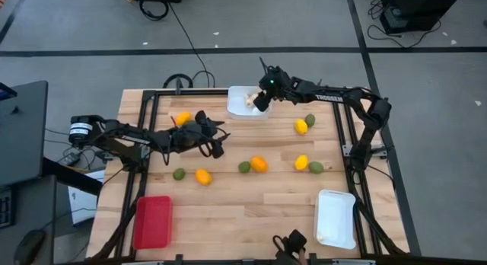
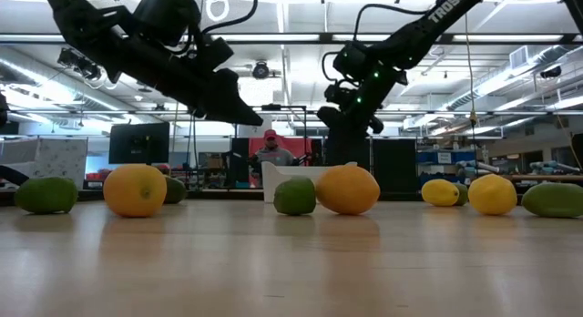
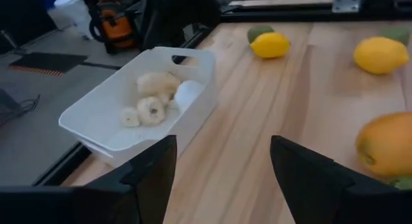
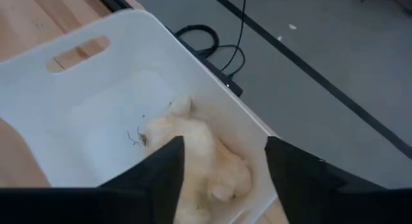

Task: Sort produce into baskets
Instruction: Put the lemon into the red bin

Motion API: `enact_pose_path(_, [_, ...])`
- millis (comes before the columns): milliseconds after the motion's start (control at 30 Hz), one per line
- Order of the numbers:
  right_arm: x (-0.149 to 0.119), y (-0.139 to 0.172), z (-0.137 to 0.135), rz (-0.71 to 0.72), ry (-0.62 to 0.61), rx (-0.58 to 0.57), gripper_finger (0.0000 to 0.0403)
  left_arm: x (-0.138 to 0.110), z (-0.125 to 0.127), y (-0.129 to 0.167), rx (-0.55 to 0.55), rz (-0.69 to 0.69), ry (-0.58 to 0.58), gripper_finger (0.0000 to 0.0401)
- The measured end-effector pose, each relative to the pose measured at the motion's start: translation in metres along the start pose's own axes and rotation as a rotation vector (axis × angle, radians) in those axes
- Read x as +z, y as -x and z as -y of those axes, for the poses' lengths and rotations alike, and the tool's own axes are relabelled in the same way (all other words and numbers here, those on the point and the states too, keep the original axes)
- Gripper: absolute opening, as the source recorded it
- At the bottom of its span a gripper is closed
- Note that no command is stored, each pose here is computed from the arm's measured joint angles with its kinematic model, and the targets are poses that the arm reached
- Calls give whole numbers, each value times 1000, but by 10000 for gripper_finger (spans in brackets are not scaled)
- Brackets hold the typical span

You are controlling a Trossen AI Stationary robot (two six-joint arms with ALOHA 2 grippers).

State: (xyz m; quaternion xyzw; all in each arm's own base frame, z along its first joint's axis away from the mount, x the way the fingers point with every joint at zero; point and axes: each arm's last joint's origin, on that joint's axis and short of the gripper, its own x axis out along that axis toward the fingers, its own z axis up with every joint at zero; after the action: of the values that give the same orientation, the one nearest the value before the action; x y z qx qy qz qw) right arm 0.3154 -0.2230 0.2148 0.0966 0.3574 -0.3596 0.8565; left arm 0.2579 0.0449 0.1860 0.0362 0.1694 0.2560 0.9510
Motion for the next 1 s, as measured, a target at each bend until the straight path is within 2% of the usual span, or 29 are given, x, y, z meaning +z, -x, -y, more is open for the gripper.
enact_pose_path(133, [1, 8, -10, -4, 19, 43, 265, 0, 0, 0, -4, 1, 43, 250])
enact_pose_path(233, [-1, 15, -21, -24, 40, 64, 274, -1, 1, 0, -14, -10, 66, 250])
enact_pose_path(533, [-11, 49, -61, -106, 115, 135, 268, 0, 14, 5, -65, 2, 66, 250])
enact_pose_path(667, [-16, 74, -76, -127, 153, 123, 268, 3, 18, 7, -84, 32, 73, 250])
enact_pose_path(867, [-27, 102, -84, -220, 188, 127, 268, 4, 20, 7, -89, 43, 77, 250])
enact_pose_path(1000, [-33, 104, -89, -271, 198, 168, 267, 2, 21, 5, -89, 41, 75, 250])
